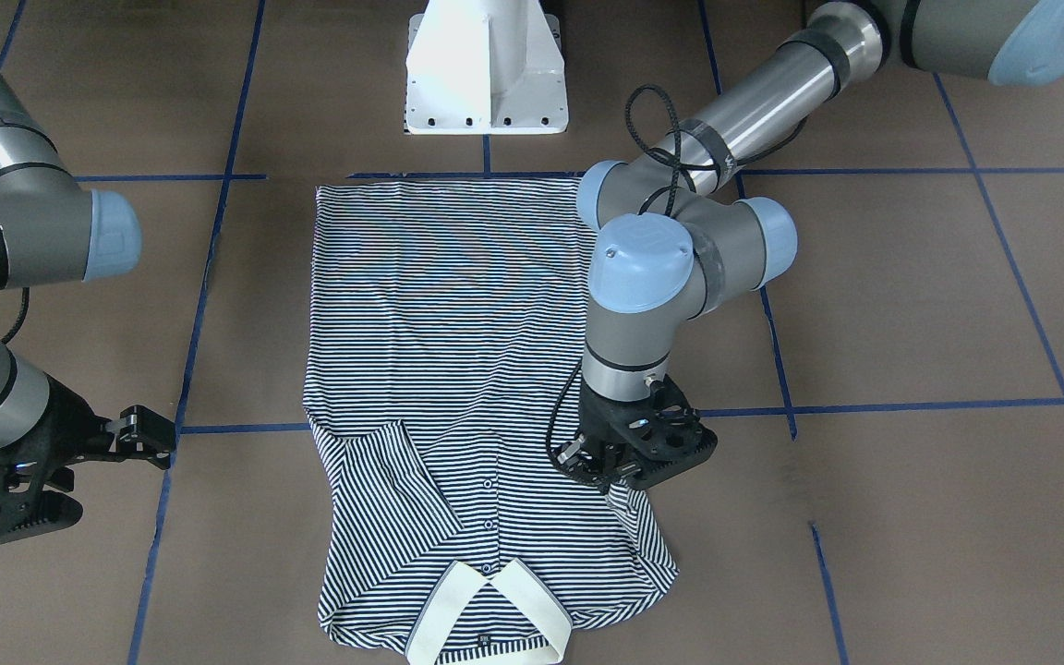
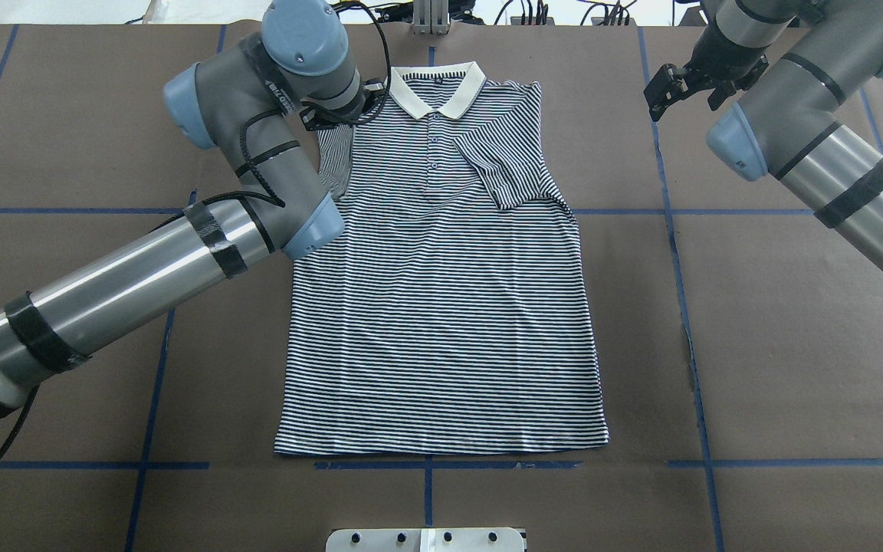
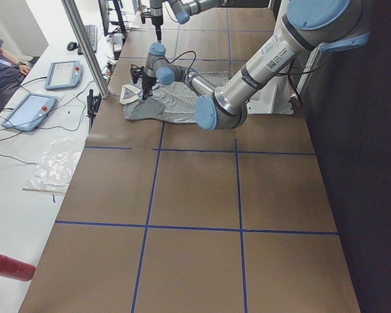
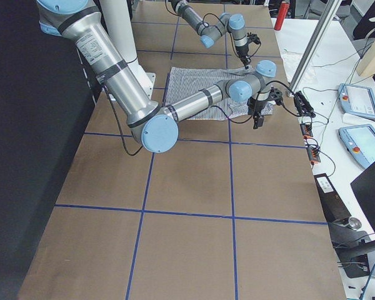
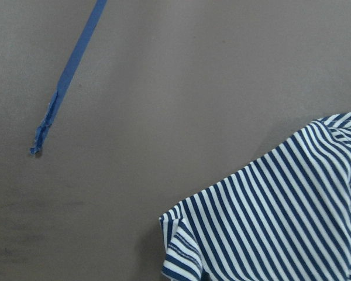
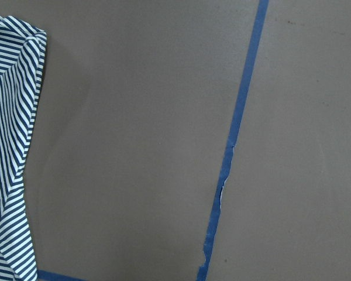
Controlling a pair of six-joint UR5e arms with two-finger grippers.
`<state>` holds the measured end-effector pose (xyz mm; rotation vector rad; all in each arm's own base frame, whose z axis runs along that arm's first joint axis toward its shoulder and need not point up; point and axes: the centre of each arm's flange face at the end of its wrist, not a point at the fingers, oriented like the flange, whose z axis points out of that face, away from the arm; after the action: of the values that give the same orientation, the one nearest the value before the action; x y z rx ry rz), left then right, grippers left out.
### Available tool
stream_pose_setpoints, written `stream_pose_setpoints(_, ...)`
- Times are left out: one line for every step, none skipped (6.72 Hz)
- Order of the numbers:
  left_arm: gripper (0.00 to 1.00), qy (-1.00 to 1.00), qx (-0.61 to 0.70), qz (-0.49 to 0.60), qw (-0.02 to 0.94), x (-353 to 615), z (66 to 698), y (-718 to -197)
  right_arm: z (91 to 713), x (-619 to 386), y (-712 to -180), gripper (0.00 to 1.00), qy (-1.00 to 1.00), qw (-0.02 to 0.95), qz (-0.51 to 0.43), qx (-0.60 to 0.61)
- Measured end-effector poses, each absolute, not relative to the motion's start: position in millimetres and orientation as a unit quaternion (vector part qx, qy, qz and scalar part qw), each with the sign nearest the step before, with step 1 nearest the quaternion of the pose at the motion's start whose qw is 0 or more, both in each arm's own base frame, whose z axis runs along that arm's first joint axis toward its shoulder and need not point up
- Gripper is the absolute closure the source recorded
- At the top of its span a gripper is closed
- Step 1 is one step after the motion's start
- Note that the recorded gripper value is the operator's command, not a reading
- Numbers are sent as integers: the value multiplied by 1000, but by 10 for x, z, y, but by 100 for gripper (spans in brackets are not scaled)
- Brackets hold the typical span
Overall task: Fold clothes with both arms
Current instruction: 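Fold the sleeve inward over the shirt body with the left gripper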
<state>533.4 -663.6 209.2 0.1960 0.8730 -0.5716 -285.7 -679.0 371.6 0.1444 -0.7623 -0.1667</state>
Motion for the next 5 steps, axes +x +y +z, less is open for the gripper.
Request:
stream_pose_setpoints(0,426,95,-272,858,5473,2156,-6667,3732,-2854,-6785,0,-371,922,-81,70)
stream_pose_setpoints(0,439,106,-259,854,5529,2142,-6658,3839,-2839,-6758,0,-375,919,-85,81)
stream_pose_setpoints(0,454,115,-249,848,5526,2033,-6631,4042,-2817,-6712,0,-387,913,-83,100)
stream_pose_setpoints(0,468,121,-242,841,5493,1919,-6594,4186,-2828,-6669,0,-398,908,-72,110)
stream_pose_setpoints(0,477,123,-233,838,5401,1917,-6500,4194,-2892,-6615,0,-407,905,-61,111)
